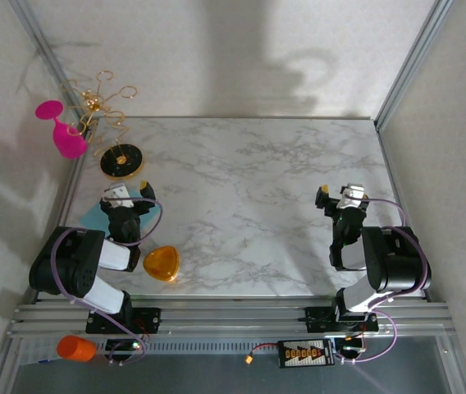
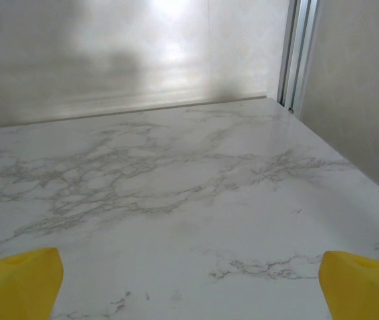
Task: Fold a paper plane with a square sheet of paper (pick it up from the middle)
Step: Move the square sheet of paper to the center of the table.
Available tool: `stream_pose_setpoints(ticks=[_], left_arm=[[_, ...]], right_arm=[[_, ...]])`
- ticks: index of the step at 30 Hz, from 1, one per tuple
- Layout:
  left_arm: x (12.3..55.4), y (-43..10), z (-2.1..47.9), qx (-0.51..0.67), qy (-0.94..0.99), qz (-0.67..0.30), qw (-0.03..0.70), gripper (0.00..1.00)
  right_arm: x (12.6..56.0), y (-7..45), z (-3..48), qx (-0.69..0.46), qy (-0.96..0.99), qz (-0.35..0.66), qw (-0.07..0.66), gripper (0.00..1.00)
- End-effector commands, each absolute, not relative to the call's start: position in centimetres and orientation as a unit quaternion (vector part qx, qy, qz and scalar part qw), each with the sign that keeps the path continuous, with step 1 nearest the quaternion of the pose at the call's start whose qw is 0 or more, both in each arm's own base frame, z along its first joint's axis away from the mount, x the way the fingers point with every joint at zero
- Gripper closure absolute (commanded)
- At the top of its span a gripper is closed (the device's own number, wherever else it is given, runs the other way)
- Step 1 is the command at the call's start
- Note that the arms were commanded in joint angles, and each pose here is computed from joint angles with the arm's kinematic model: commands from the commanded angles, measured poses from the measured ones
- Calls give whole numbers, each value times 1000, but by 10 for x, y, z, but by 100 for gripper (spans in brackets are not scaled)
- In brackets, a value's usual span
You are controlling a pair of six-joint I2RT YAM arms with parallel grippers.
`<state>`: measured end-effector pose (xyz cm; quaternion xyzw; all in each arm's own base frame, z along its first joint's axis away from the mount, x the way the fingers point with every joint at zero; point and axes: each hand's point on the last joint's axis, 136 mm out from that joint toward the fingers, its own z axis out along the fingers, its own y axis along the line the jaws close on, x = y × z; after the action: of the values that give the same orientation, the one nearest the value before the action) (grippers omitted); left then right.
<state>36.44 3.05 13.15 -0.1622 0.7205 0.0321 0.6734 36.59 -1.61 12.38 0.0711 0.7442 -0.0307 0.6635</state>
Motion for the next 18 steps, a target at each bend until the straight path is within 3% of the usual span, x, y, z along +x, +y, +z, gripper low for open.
stream_pose_setpoints(ticks=[1,7,11,18], left_arm=[[364,38,146,-179,712,51,677,1],[356,47,169,-209,701,58,679,1],[354,50,186,-261,696,27,669,1],[364,32,182,-337,748,-63,568,1]], right_arm=[[366,-22,146,86,731,-37,676,1],[379,-24,177,117,742,-27,660,1],[393,-17,179,160,788,8,595,1],[400,40,168,156,843,121,500,1]])
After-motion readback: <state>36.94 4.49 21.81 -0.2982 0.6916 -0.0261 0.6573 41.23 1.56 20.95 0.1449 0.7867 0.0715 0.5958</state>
